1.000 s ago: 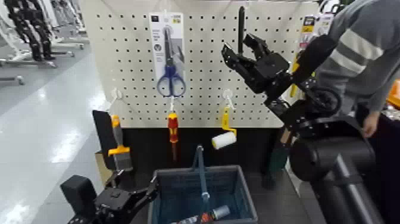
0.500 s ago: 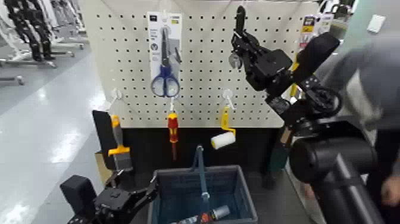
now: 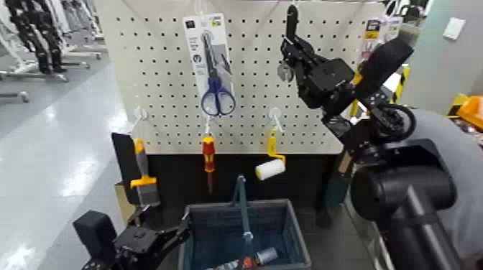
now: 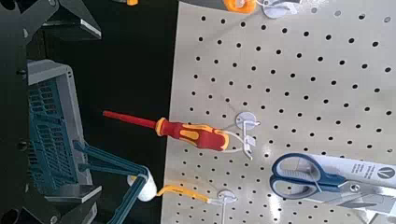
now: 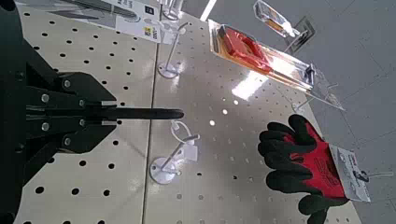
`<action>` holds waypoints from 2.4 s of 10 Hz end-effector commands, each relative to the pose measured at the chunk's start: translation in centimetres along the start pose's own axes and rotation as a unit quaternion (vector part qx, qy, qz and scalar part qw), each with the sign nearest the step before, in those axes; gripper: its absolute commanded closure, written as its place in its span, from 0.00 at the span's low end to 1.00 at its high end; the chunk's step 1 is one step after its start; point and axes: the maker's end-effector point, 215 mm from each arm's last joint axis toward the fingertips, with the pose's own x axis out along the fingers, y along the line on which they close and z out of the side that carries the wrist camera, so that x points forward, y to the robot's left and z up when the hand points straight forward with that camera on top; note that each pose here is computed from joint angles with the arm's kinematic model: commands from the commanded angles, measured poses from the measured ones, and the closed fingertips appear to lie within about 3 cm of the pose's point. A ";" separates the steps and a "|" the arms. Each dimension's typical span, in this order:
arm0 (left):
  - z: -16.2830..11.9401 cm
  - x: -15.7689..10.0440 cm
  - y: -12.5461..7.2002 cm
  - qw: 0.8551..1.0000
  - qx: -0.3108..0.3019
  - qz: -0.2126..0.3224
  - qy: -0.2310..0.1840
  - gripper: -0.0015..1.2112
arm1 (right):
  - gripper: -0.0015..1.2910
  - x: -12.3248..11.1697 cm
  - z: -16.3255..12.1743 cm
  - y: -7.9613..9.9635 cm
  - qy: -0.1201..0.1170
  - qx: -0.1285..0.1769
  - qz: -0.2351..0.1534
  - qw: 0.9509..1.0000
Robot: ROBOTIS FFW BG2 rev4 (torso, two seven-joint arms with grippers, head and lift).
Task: Put the black wrench into the crate.
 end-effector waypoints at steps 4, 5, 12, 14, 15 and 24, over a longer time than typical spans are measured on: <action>-0.2 0.3 -0.3 1.000 -0.004 -0.003 0.004 0.12 | 0.94 -0.4 5.6 -1.0 -0.040 -0.046 -0.008 0.998; -0.2 0.4 -0.4 1.000 -0.005 -0.004 0.006 0.12 | 0.94 -0.6 6.8 -0.7 -0.049 -0.051 -0.008 0.997; 0.0 0.5 -0.4 1.000 -0.006 0.000 0.004 0.12 | 0.94 -5.9 0.2 3.4 0.010 0.096 -0.026 0.995; 0.0 0.5 -0.3 1.000 -0.006 0.001 0.004 0.12 | 0.94 -8.6 -4.4 4.9 0.062 0.148 -0.034 0.986; 0.1 0.5 -0.3 1.000 -0.006 0.001 0.003 0.12 | 0.94 -10.0 -6.4 5.4 0.083 0.179 -0.038 0.980; 0.3 0.3 0.3 1.000 -0.005 0.006 0.001 0.12 | 0.94 -19.2 -21.7 10.0 0.289 0.286 -0.054 0.912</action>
